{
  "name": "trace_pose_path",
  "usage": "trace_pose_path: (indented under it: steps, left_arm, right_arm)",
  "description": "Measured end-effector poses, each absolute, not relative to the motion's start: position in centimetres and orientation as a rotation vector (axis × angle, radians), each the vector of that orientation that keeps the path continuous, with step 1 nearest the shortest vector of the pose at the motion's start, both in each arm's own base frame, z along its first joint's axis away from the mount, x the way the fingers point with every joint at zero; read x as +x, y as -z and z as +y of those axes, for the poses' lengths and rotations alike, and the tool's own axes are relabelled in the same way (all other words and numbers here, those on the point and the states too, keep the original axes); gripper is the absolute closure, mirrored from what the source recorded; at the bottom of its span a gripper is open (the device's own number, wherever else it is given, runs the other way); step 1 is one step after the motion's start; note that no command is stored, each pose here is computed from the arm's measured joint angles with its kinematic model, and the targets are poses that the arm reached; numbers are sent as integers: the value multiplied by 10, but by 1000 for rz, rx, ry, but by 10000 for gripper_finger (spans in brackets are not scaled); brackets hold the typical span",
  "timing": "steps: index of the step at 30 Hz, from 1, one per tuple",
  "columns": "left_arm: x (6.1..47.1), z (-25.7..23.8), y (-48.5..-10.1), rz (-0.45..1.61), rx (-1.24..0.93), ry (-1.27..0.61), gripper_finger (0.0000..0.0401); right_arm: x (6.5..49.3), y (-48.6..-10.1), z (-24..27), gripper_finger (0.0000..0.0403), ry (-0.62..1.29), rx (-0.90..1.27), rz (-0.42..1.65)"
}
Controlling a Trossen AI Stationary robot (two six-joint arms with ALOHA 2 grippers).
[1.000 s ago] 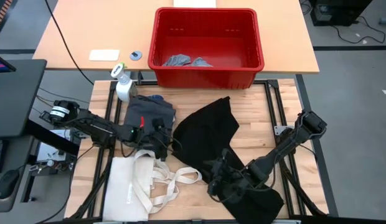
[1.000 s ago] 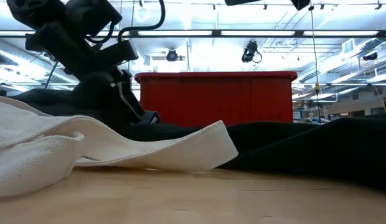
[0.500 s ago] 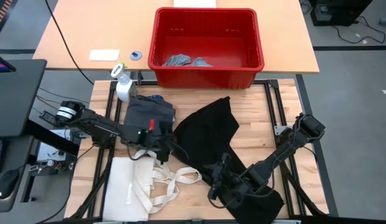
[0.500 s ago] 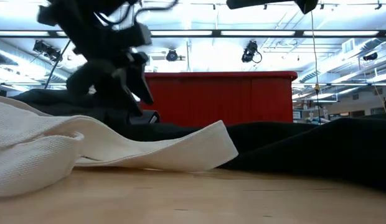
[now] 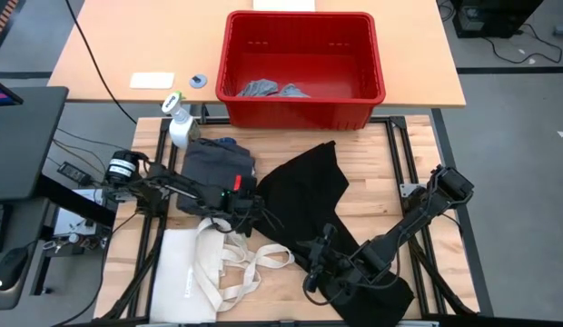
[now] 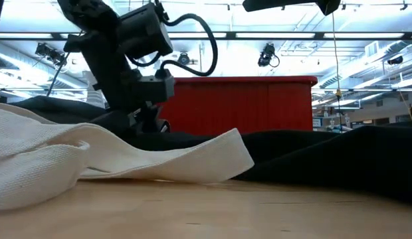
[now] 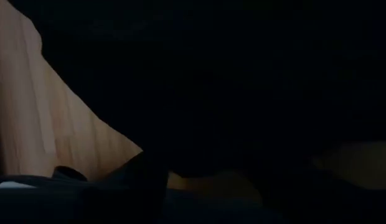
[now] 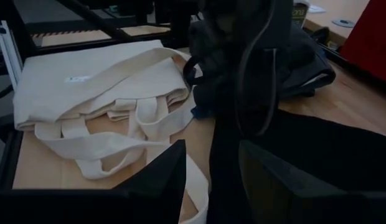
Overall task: Fold Laundry from Bin
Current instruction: Fold the black shirt
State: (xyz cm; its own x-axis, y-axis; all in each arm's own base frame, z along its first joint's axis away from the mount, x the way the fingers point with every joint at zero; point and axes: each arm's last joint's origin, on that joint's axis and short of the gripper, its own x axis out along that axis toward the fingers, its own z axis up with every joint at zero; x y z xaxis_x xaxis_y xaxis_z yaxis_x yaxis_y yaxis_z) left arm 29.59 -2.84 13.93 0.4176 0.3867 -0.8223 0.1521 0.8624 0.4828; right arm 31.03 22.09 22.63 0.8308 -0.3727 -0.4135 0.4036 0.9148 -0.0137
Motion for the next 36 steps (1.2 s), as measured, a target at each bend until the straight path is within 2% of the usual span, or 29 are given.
trace_pose_path:
  steps: [7,9,15,21,28,36]
  left_arm:
    - [292,-40,-148,1112,599,-182,352]
    - [288,-45,-154,1097,631,-222,386]
    - [275,-45,-184,974,585,-452,384]
    - [256,-44,-222,838,402,-479,385]
    - [231,-36,-257,720,181,-451,385]
    - [226,-36,-259,707,139,-407,385]
  right_arm:
    - [310,-226,221,247,413,75,423]
    - [310,-226,221,247,411,78,423]
    - [306,-226,226,247,397,74,428]
    - [301,-223,230,247,364,68,465]
    - [297,-187,218,247,380,113,665]
    - [279,-166,217,251,316,326,1041]
